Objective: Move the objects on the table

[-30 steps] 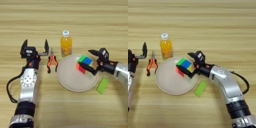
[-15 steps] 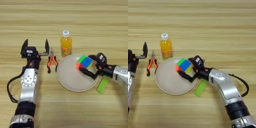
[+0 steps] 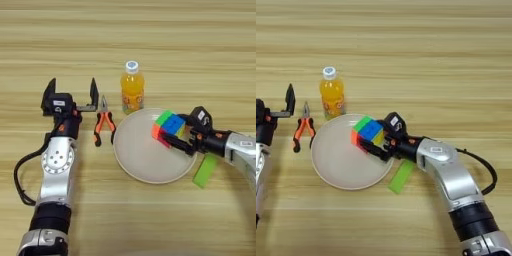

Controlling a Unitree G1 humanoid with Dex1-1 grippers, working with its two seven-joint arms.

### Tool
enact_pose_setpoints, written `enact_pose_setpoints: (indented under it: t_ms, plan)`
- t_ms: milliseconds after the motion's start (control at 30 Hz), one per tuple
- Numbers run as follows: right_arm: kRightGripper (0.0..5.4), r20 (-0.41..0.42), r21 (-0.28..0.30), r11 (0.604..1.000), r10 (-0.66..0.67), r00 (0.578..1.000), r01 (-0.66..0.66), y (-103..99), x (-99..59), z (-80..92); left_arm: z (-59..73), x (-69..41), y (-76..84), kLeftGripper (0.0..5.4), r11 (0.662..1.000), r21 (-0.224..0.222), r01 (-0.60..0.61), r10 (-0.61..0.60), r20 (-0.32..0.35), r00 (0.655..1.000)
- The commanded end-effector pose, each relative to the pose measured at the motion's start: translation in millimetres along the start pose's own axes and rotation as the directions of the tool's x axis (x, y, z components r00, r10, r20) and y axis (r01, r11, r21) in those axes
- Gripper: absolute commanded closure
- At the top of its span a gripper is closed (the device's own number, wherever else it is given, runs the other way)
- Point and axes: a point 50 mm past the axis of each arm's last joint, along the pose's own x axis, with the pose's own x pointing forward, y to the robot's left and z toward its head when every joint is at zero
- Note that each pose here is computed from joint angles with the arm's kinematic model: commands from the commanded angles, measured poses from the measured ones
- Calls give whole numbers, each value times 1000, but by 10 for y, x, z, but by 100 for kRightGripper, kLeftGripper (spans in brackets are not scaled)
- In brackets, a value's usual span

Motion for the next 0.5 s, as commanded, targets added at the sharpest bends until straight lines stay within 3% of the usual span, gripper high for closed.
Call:
enact_pose_setpoints:
  t_ms: [33,300,500]
  plan:
    - [208,2,-7,1000,-4,1000,4,-5,3,2,15,15,1,0,1000,9,8,-9,13,1000]
    - [208,61,-36,999,-2,998,4,-50,-48,183,132,29,-10,0,1000,-5,27,-27,89,996]
    - [208,118,-80,997,12,993,-2,-100,-129,405,307,68,15,0,998,8,66,-66,175,982]
